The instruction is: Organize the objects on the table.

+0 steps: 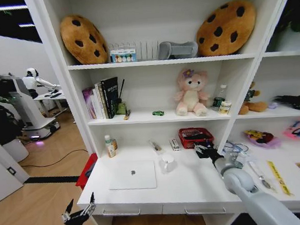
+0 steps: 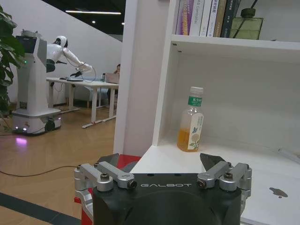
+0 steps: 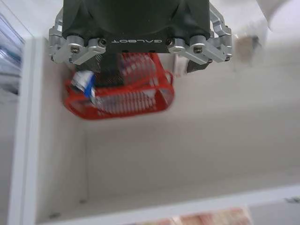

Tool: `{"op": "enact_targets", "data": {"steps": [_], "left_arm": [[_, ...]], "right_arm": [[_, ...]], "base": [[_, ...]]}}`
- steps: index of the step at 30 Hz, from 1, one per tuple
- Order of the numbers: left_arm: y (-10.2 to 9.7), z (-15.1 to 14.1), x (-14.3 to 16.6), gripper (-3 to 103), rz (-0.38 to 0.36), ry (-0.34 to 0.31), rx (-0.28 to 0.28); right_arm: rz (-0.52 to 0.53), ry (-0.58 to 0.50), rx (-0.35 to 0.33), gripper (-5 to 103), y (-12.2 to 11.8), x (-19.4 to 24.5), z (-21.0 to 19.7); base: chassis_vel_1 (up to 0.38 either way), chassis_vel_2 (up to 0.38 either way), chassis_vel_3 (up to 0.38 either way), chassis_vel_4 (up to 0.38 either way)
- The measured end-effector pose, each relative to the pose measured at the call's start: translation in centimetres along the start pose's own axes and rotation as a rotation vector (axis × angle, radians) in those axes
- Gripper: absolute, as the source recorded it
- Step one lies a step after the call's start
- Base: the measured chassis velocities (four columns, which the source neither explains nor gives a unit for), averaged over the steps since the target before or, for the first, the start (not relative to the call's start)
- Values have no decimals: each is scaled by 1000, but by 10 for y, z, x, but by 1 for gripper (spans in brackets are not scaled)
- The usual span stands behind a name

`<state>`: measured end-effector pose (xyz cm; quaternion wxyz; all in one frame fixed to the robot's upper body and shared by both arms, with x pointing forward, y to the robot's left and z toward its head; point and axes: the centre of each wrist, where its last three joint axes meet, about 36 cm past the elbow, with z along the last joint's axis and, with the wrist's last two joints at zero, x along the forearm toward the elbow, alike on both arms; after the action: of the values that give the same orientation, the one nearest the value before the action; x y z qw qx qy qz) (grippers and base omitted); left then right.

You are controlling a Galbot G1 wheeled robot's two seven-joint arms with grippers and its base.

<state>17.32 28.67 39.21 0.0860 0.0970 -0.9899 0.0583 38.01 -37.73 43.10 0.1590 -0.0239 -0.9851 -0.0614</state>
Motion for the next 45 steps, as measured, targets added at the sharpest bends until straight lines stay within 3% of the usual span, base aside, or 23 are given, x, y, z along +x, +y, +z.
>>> {"op": "enact_targets", "data": {"steps": [4,6,10,13,33,42,45], "left_arm": [[0,0,0,98,1,-5,0],[-1,-1,0,98,3,-8,1],[-2,-1,-1,98,5,-14,3],[-3,-1,-1,98,3,-18,8],[2,5,-6,98,-17,-13,13],[3,5,-7,98,-21,-10,15],[3,5,-6,98,-23,-9,14]], "right_arm": [[28,70,0,100,-23,7,0],[-11,127,-20,100,-48,9,-8],[-28,154,-38,103,-66,2,-8],[-25,191,-38,99,-82,-13,-3],[37,283,-57,99,-103,-51,13],[26,310,-61,88,-101,-60,23],[27,315,-63,75,-103,-61,24]], "base": [[0,0,0,0],[0,0,0,0],[0,0,0,0],[0,0,0,0],[0,0,0,0],[0,0,0,0],[0,0,0,0]]}}
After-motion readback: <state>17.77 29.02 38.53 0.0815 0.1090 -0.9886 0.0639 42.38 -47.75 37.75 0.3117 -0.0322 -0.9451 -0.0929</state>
